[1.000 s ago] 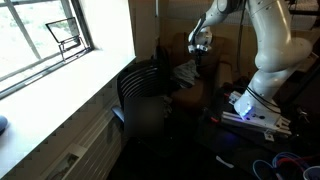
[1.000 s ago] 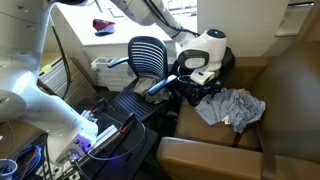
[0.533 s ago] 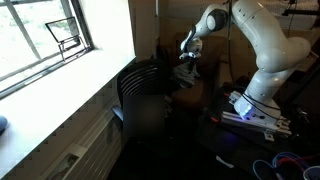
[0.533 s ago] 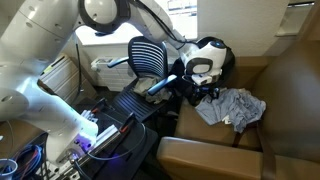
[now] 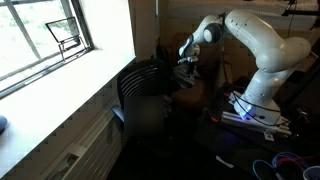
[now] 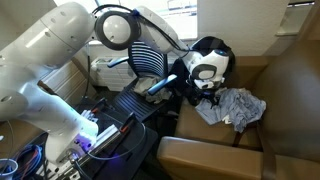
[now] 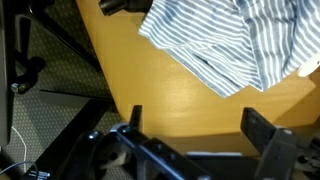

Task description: Pick up a shirt from the couch and place it on the armchair headrest

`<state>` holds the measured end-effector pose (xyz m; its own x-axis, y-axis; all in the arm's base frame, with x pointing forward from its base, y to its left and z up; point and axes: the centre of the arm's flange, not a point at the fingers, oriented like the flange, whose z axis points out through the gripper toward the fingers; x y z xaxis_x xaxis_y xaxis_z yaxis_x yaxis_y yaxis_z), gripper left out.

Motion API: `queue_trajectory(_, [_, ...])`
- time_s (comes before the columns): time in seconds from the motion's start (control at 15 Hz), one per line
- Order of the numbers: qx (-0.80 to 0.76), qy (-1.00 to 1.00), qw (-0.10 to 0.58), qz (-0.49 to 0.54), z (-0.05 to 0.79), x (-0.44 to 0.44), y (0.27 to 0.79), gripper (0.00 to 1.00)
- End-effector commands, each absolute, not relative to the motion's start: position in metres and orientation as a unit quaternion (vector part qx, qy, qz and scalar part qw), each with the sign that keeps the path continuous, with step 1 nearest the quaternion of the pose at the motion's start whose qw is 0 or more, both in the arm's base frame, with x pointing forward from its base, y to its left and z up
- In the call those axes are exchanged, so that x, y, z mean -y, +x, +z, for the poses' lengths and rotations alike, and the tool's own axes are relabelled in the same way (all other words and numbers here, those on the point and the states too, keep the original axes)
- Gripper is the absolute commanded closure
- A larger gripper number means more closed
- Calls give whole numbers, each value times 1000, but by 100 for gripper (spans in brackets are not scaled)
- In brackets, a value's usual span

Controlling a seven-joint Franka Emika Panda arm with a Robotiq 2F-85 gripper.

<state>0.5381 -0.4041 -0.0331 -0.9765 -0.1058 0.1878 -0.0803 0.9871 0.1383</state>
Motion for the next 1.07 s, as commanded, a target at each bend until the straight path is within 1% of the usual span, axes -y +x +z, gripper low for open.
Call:
queue_trajectory(0.0, [988, 107, 104, -28, -31, 399, 527, 0])
queue_trajectory(0.27, [968, 223, 112, -16, -67, 424, 528, 0])
queue_trajectory(0.47, [949, 285, 136, -9, -94, 434, 535, 0])
queue_trajectory(0.53, [967, 210, 142, -12, -103, 436, 547, 0])
queue_trajectory(0.6, [977, 168, 134, -9, -109, 438, 552, 0])
queue_trajectory(0.8, [991, 89, 100, 9, -128, 432, 578, 0])
queue_trajectory(1.0, [997, 7, 71, 26, -124, 425, 590, 0])
